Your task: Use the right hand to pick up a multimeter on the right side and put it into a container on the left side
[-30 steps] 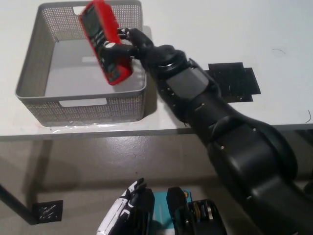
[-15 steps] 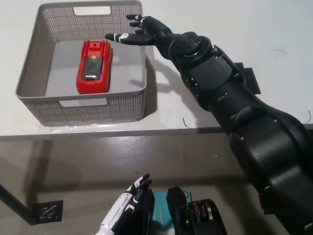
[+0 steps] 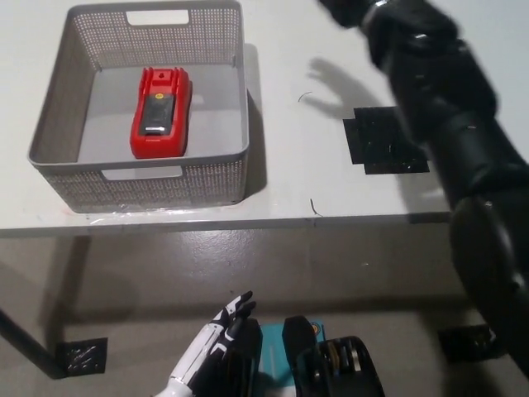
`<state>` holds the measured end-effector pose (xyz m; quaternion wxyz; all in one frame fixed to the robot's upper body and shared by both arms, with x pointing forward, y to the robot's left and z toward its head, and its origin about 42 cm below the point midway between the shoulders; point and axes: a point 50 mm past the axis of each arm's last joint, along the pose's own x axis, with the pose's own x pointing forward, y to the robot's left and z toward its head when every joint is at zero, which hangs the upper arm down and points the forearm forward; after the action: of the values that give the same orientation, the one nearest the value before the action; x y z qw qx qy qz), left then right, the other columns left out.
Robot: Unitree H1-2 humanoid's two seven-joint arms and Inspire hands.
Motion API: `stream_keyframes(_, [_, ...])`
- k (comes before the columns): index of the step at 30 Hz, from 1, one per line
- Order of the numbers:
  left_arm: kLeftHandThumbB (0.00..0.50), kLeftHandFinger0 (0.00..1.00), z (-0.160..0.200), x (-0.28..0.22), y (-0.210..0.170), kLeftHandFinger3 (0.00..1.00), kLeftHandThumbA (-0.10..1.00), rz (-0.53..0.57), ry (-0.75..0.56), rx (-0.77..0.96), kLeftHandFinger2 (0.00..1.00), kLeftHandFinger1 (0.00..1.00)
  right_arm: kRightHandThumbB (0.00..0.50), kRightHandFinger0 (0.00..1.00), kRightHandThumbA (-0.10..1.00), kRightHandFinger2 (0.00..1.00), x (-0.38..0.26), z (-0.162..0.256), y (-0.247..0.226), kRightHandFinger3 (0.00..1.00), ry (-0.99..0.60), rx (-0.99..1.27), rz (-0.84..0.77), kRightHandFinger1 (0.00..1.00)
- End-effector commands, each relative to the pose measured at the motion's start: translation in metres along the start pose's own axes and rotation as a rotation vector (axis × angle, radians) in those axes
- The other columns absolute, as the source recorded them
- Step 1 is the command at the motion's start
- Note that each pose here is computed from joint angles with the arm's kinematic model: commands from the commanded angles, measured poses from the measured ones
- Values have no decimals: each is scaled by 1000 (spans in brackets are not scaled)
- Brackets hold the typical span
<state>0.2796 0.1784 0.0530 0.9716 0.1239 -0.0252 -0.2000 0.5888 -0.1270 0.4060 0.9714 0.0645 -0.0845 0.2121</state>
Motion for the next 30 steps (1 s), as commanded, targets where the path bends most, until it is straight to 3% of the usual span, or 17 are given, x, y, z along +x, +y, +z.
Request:
stream_keyframes(1, [450,1000,4,-6,7,1000,1000,21,-16,16,1000,1000,469,1000,1000,1000,-55,11,-56,1000,-176,324,81,1000])
stream_keyframes(6, [444,1000,-4,-13,4,1000,1000,32,1,-5,1000,1000,478,1000,1000,1000,-128,-36,-87,1000,-249,532,104,1000])
stream_keyframes(14, [438,1000,-8,-15,5,1000,1000,63,7,-3,1000,1000,477,1000,1000,1000,-232,-78,-78,1000,-350,658,205,1000])
stream_keyframes(18, [447,1000,-9,-15,9,1000,1000,84,11,-14,1000,1000,481,1000,1000,1000,-282,-100,-72,1000,-317,613,221,1000])
stream_keyframes(24, [405,1000,-9,-18,14,1000,1000,104,11,-37,1000,1000,462,1000,1000,1000,-348,-146,-53,1000,-208,559,123,1000])
stream_keyframes(30, [428,1000,-8,-14,17,1000,1000,127,-3,-51,1000,1000,456,1000,1000,1000,-401,-192,-37,1000,-121,581,76,1000])
